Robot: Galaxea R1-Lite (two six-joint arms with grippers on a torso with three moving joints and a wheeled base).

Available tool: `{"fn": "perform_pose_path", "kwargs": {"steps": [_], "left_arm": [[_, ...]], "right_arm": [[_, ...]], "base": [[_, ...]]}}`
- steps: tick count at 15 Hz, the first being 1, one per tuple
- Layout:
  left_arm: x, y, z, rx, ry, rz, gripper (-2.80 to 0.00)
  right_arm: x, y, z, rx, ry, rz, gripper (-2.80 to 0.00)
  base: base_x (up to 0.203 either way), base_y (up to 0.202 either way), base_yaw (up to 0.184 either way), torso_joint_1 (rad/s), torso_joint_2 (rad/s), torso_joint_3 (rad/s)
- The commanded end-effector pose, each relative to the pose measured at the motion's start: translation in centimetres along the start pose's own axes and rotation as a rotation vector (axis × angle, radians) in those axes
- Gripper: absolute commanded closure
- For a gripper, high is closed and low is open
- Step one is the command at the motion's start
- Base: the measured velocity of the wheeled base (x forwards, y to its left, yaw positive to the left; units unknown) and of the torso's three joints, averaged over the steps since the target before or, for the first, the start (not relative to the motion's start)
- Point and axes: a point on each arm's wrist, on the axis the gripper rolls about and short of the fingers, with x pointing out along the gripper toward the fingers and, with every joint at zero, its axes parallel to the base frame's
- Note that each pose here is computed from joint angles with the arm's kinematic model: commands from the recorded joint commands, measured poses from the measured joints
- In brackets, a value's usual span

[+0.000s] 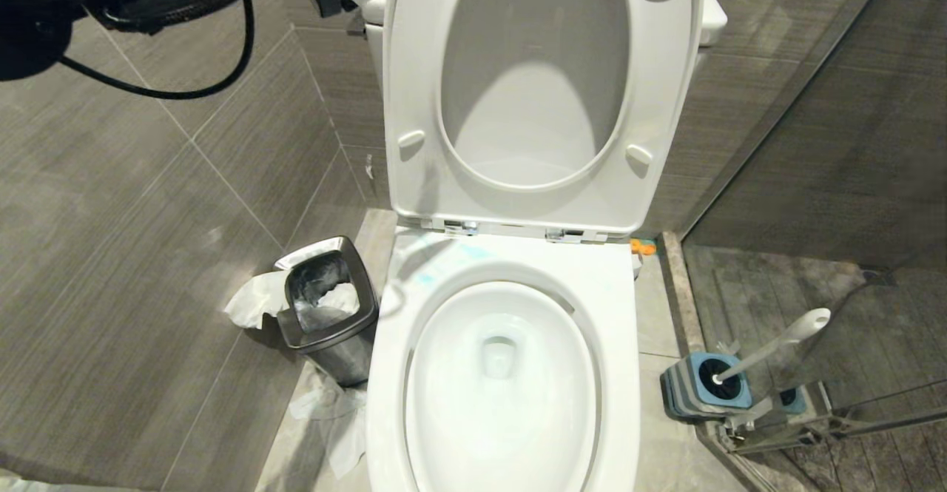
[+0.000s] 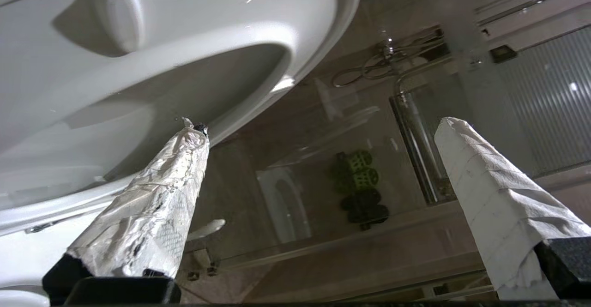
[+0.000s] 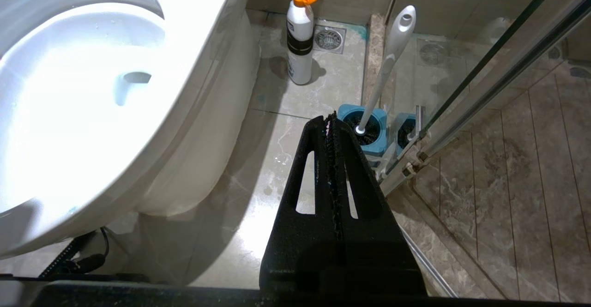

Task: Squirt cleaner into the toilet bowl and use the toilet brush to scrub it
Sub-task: Use the left hand to lift the toilet lid slightly, then pour in the cleaning agent

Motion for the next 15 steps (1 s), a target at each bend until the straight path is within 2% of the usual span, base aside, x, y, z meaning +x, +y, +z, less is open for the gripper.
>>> {"fn": "perform_pose_path", "kwargs": {"steps": [1,3,4,8,10,13,15], "left_arm": [[-1.4,-2.3,0.5,0.015,-0.017,-0.026,-2.8],[-1.9,-2.7,0.4,0.03,-0.004,0.002,-2.8],[-2.2,-2.8,0.3,0.066,0.011,0.022,-2.8],[-3.3,-3.2,-0.4,0.29,0.085,0.099,-2.8],[-3.4,-3.1,-0.4,0.379,0.062,0.159,-2.8],[-3.3,-3.0,-0.4,0.467,0.0,0.254,-2.8],[-3.5,-3.1,-0.3,0.548,-0.009,0.282,-2.8]], "right_arm": [[0.0,0.0,0.0,0.0,0.0,0.0,0.0],[0.0,0.0,0.0,0.0,0.0,0.0,0.0],[0.0,0.0,0.0,0.0,0.0,0.0,0.0],[0.0,0.0,0.0,0.0,0.001,0.0,0.0],[0.0,0.0,0.0,0.0,0.001,0.0,0.0],[0.0,0.0,0.0,0.0,0.001,0.0,0.0],[0.0,0.0,0.0,0.0,0.001,0.0,0.0]], "base": [[0.0,0.0,0.0,0.0,0.0,0.0],[0.0,0.0,0.0,0.0,0.0,0.0],[0.0,0.0,0.0,0.0,0.0,0.0],[0.0,0.0,0.0,0.0,0.0,0.0],[0.0,0.0,0.0,0.0,0.0,0.0],[0.0,0.0,0.0,0.0,0.0,0.0],[0.0,0.0,0.0,0.0,0.0,0.0]]}}
